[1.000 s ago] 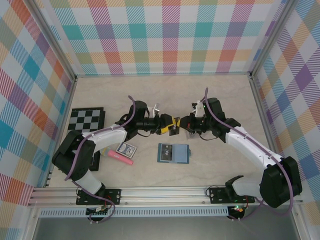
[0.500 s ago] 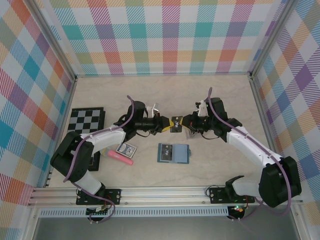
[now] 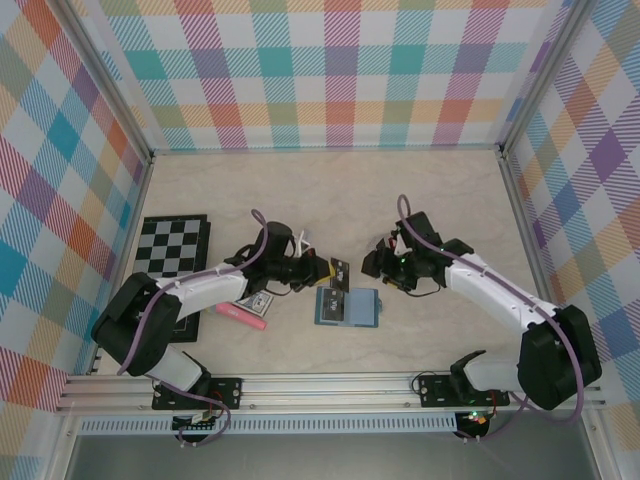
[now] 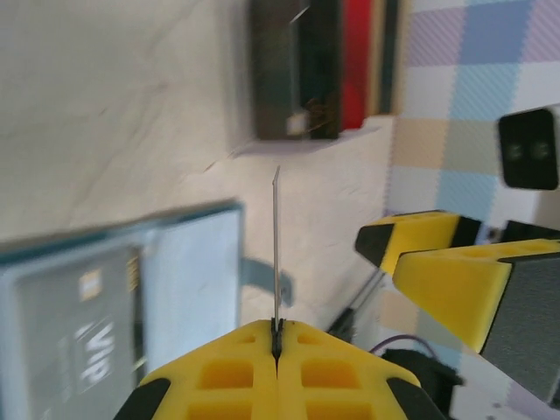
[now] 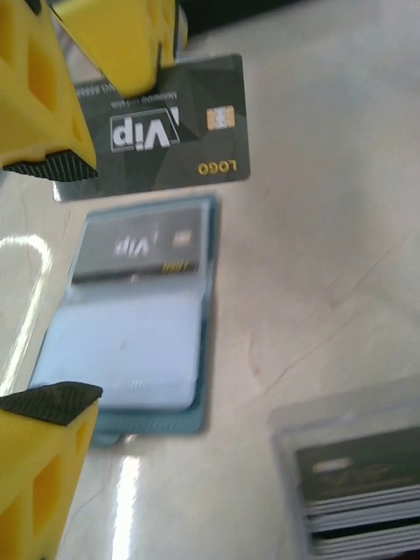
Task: Put the credit cards into the card holder
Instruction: Insert the credit card into the card slot.
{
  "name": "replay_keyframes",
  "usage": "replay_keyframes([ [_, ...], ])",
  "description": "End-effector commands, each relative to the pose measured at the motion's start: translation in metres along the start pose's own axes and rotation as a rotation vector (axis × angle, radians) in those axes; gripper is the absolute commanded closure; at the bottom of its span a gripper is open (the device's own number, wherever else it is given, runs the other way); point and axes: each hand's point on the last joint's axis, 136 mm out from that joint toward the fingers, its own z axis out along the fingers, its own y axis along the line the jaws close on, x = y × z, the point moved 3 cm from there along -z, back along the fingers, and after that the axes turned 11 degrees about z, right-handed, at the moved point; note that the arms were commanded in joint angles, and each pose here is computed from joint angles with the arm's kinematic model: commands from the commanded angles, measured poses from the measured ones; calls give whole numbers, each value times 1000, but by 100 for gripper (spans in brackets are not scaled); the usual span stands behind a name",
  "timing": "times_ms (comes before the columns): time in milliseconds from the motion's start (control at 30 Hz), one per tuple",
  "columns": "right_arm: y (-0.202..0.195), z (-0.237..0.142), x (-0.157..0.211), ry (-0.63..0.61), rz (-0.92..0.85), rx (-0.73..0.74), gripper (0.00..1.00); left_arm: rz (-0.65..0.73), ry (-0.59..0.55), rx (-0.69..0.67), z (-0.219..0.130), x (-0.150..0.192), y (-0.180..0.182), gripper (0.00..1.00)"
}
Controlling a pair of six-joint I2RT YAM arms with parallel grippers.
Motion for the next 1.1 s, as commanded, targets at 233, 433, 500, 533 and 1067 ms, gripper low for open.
replay_keyframes([
  [233,-44,38,18,43,-56,309,34,55,54,-121,17,42,19,100],
  [433,-52,54,22,65,-41,301,41,74,51,-166,20,49,28,100],
  [500,-53,58,22,71,-41,294,47,76,44,-161,22,49,30,100],
  [533,-54,60,23,77,-37,296,50,76,42,-156,23,50,30,100],
  [1067,-66,73,27,103,-19,327,76,78,62,-145,45,60,43,100],
])
